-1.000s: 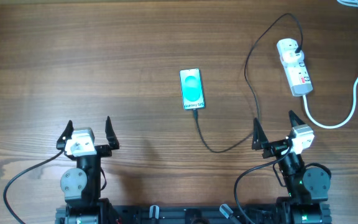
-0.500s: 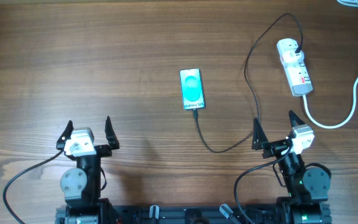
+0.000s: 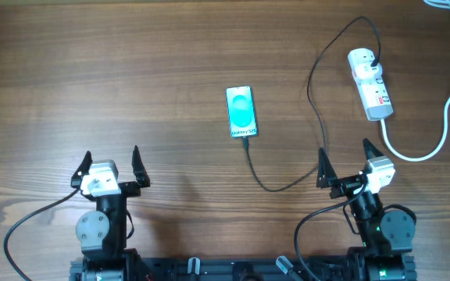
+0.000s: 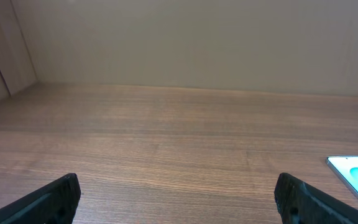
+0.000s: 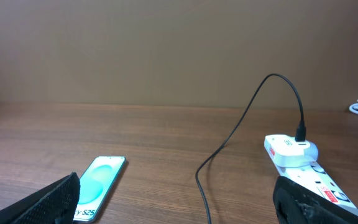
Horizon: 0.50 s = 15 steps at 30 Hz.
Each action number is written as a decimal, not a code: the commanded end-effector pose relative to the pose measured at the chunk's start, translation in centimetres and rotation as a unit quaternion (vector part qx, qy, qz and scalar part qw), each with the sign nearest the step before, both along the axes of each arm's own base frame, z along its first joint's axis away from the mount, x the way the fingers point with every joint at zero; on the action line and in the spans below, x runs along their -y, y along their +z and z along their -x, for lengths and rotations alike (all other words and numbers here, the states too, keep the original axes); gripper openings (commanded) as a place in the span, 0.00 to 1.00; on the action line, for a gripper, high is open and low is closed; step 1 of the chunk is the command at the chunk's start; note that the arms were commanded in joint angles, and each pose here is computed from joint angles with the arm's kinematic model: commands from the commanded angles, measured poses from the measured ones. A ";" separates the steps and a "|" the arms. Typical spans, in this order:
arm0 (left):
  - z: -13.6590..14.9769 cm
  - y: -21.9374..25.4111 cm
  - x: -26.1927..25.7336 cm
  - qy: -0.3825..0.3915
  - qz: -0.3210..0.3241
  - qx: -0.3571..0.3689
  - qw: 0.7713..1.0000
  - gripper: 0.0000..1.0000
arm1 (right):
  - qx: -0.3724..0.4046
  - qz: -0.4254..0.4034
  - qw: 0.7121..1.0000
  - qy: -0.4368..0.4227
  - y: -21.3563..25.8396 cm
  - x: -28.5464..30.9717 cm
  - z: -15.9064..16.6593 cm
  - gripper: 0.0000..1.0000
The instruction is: Plug charger to phone and switch on socket
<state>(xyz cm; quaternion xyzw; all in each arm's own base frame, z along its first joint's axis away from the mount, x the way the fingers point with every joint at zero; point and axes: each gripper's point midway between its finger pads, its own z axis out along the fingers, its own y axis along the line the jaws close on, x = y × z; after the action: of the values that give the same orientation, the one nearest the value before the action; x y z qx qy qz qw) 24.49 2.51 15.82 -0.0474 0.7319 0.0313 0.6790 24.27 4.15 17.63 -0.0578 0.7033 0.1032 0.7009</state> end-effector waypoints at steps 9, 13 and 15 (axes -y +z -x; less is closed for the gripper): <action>0.0 0.0 -0.2 0.004 0.005 0.004 1.000 1.00 | 0.007 0.006 1.000 -0.006 0.2 0.1 0.0 1.00; 0.0 0.0 -0.2 0.004 0.005 0.004 1.000 1.00 | 0.003 0.006 0.999 -0.032 0.0 1.0 -0.2 1.00; 0.0 0.0 -0.2 0.004 0.005 0.004 1.000 1.00 | 0.001 0.007 0.999 -0.045 -0.1 1.5 -0.2 1.00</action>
<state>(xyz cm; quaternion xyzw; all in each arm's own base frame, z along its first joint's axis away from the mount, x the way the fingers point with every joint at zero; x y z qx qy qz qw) 24.49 2.51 15.82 -0.0474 0.7319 0.0313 0.6790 24.41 3.48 17.53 -0.0447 0.7058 0.0880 0.7015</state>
